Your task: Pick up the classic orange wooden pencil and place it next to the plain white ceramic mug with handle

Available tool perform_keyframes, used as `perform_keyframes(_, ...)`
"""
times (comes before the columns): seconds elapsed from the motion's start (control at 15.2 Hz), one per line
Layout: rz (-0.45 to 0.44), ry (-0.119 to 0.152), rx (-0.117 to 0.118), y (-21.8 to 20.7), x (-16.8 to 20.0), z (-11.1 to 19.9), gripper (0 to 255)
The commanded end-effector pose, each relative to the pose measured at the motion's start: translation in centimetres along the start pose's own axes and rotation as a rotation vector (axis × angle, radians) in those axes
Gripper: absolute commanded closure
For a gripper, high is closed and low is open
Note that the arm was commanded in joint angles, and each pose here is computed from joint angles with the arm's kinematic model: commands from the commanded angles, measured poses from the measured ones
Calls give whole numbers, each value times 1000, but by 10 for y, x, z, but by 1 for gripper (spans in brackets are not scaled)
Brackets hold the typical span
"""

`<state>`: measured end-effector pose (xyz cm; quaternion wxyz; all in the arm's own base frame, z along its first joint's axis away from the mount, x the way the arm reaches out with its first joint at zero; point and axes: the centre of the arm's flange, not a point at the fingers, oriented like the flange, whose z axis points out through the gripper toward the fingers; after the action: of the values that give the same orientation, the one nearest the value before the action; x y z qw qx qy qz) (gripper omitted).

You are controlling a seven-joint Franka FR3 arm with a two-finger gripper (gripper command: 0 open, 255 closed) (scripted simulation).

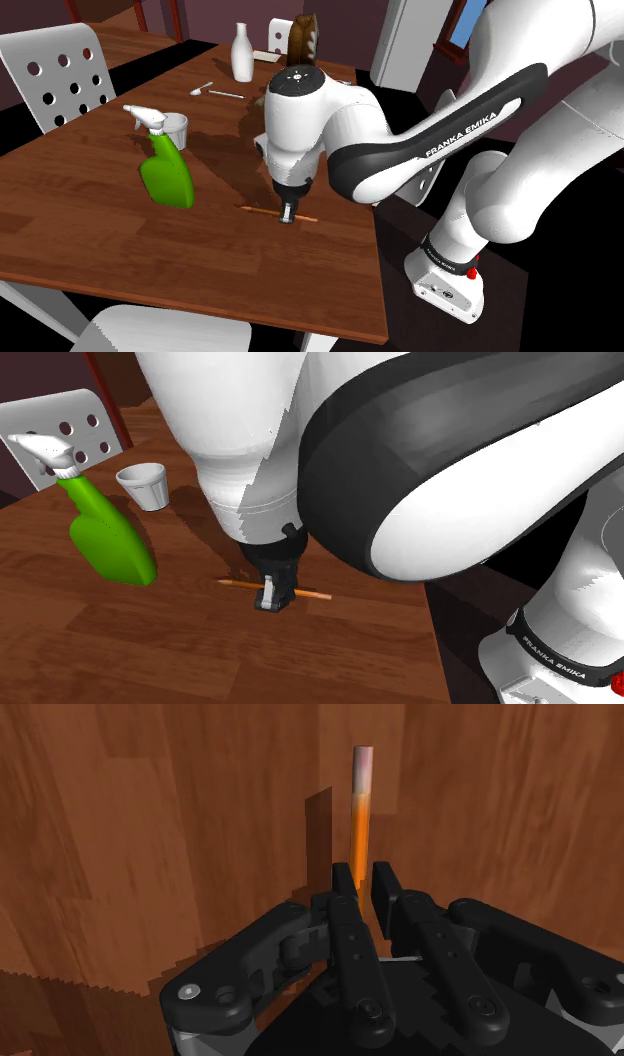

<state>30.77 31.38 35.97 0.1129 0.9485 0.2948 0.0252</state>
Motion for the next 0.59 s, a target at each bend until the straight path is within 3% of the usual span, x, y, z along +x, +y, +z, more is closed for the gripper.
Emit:
perform_keyframes(0.0, 0, 0, 0, 2, 0, -11, 255)
perform_keyframes(0.53, 0, 0, 0, 11, -1, -52, 255)
